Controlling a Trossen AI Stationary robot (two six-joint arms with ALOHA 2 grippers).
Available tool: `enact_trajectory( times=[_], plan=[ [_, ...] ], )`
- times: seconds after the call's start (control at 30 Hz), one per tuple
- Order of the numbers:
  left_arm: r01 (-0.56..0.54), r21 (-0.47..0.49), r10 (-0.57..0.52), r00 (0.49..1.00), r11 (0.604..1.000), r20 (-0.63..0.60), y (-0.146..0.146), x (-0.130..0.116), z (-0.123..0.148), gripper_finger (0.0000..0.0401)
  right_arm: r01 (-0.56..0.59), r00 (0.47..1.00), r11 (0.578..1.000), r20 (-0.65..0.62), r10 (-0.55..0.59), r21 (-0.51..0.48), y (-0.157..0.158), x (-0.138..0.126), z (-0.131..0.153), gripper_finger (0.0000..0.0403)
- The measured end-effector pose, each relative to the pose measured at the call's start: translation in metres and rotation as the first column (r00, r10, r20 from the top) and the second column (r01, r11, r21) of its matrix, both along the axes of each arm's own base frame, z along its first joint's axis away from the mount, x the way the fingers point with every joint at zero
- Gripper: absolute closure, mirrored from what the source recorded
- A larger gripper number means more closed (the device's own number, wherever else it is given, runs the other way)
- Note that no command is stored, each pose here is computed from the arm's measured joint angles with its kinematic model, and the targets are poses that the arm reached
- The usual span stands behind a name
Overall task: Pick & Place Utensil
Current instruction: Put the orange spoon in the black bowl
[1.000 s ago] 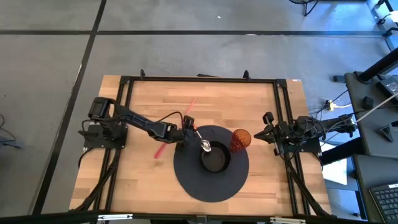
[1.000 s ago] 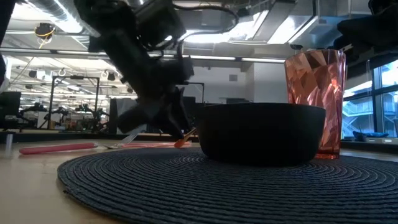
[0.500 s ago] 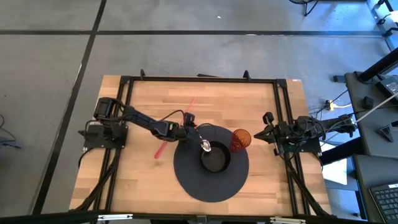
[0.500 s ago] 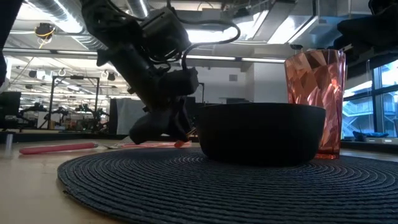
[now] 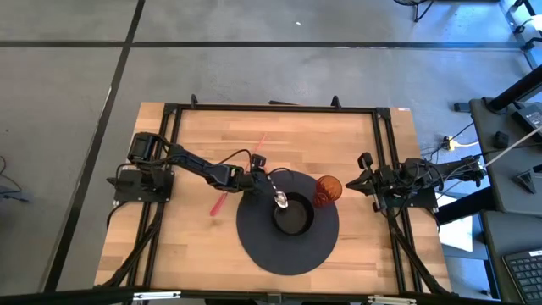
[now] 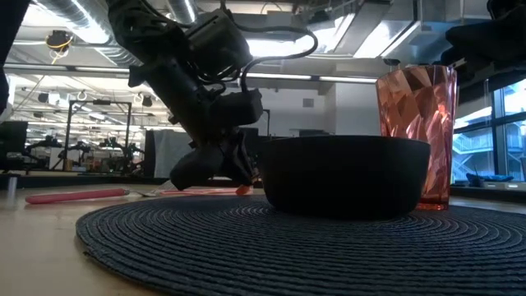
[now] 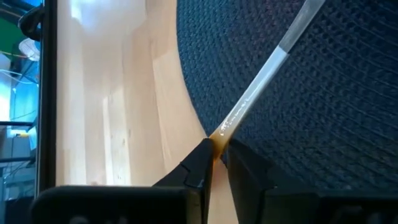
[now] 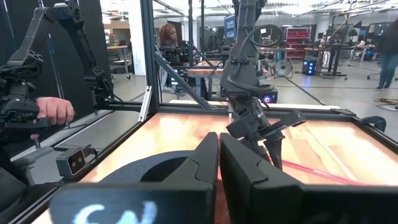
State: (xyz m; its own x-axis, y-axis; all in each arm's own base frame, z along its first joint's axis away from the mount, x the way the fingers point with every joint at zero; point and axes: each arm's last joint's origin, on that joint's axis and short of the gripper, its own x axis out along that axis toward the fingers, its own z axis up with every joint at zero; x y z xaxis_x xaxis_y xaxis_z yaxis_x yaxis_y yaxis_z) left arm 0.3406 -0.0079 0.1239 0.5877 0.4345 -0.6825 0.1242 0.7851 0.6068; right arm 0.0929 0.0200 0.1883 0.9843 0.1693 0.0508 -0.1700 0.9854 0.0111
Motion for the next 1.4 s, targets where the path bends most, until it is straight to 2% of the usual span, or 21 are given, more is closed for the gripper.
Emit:
enact_trajectory(
  times=[0.6,0.87,1.03,1.4],
  plan=[
    [0.024,0.001,-0.024,0.999,1.000,0.041,0.0013,0.0039,0.0031,0.0280,0.000,1.000,1.000,0.000,0.000,-0.001,0.0000,0.0000,0.0000,0.0386],
    [0.027,-0.025,-0.026,0.999,0.999,0.030,0.0034,0.0031,0.0019,0.0282,0.000,1.000,1.000,0.000,0.000,-0.001,0.0000,0.0000,0.0000,0.0386],
    [0.068,-0.061,-0.067,0.997,0.996,0.027,0.0041,0.0037,0.0015,0.0282,0.000,1.000,1.000,0.000,0.000,-0.001,0.0000,0.0000,0.0000,0.0386],
    [0.086,-0.052,-0.084,0.995,0.995,0.048,0.0088,0.0062,0.0036,0.0283,0.001,1.000,1.000,0.002,-0.001,-0.009,0.0000,0.0000,0.0000,0.0386]
  ],
)
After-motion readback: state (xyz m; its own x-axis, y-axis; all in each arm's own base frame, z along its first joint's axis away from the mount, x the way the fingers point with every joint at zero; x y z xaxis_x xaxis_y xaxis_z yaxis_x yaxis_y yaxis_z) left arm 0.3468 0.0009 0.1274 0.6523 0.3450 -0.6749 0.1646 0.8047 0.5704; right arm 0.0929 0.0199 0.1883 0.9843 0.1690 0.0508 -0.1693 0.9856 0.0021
